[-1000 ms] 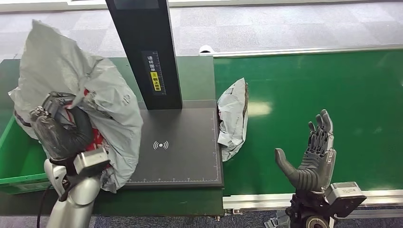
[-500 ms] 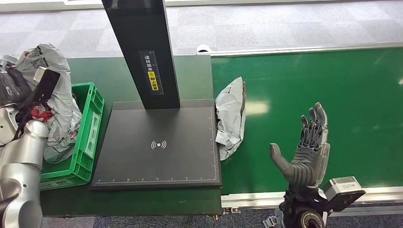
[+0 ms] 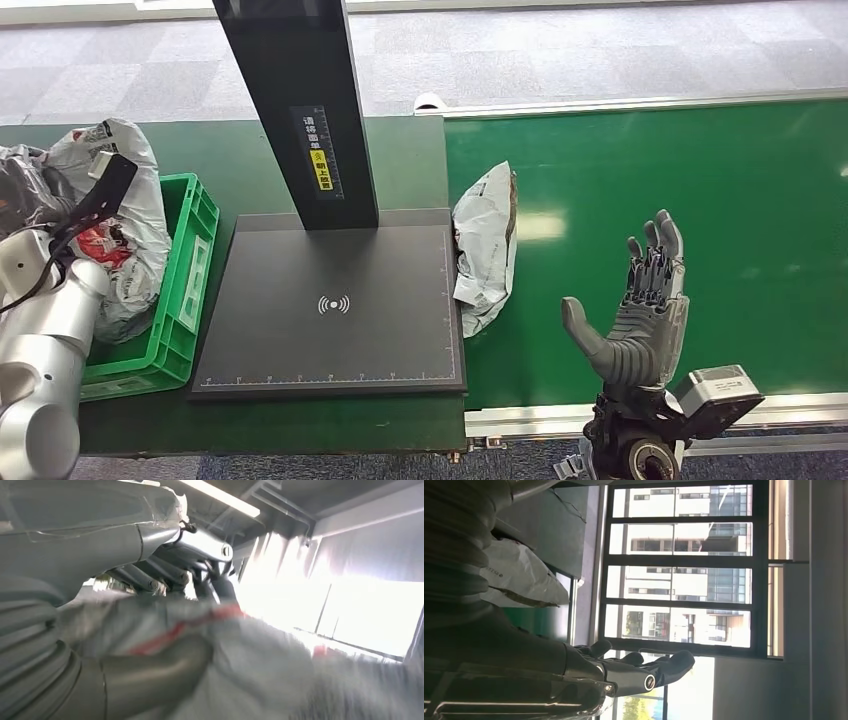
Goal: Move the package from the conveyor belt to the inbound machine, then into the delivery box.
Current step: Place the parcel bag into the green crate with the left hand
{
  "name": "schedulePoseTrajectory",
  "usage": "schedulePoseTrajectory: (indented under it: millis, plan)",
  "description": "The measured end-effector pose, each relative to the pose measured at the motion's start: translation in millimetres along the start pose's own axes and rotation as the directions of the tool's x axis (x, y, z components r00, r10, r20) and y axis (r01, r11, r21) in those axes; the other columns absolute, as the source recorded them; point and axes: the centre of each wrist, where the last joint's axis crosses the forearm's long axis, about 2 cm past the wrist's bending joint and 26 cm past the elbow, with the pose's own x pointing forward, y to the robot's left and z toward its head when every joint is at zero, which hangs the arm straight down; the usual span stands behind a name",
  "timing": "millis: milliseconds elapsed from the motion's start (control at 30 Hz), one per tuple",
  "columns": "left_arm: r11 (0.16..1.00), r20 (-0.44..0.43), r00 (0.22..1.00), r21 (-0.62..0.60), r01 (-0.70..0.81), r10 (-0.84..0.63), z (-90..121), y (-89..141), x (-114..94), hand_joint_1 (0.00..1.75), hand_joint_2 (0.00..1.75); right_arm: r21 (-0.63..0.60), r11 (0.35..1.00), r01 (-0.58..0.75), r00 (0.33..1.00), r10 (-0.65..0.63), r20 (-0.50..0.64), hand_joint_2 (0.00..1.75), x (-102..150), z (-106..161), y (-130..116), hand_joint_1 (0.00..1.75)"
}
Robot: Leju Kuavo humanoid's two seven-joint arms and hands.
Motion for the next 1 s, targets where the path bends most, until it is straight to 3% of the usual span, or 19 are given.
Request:
schedulePoseTrajectory:
  millis: [200,700,767,833,900,1000]
  plan:
    - [0.962,-0.028,0.968,-0.104,-0.252,0.251,3,-7,6,0.00,1.75,-0.004,1.000,-0.008,1.000,0.008,-0.002,1.75,0,1,-1,0.00]
    - [0.945,-0.057,0.951,-0.109,-0.309,0.304,5,-9,14,0.00,1.75,-0.003,1.000,-0.011,1.000,0.011,-0.003,1.75,0,1,-2,0.00]
    - [0.926,-0.060,0.935,-0.132,-0.355,0.350,6,-10,14,0.00,0.87,-0.002,1.000,-0.012,1.000,0.012,-0.003,1.75,0,1,-2,0.00]
    - [0.860,-0.079,0.878,-0.178,-0.478,0.472,6,-12,14,0.00,0.87,-0.001,1.000,-0.015,1.000,0.015,-0.004,1.75,-1,2,-2,0.00]
    - [0.749,-0.104,0.772,-0.193,-0.634,0.627,9,-15,14,0.00,1.75,0.001,1.000,-0.018,1.000,0.018,-0.008,1.75,-1,4,-3,0.00]
    - [0.593,-0.090,0.603,-0.117,-0.796,0.792,15,-15,15,0.00,1.75,0.001,1.000,-0.023,1.000,0.023,-0.018,1.75,-2,7,-4,0.00]
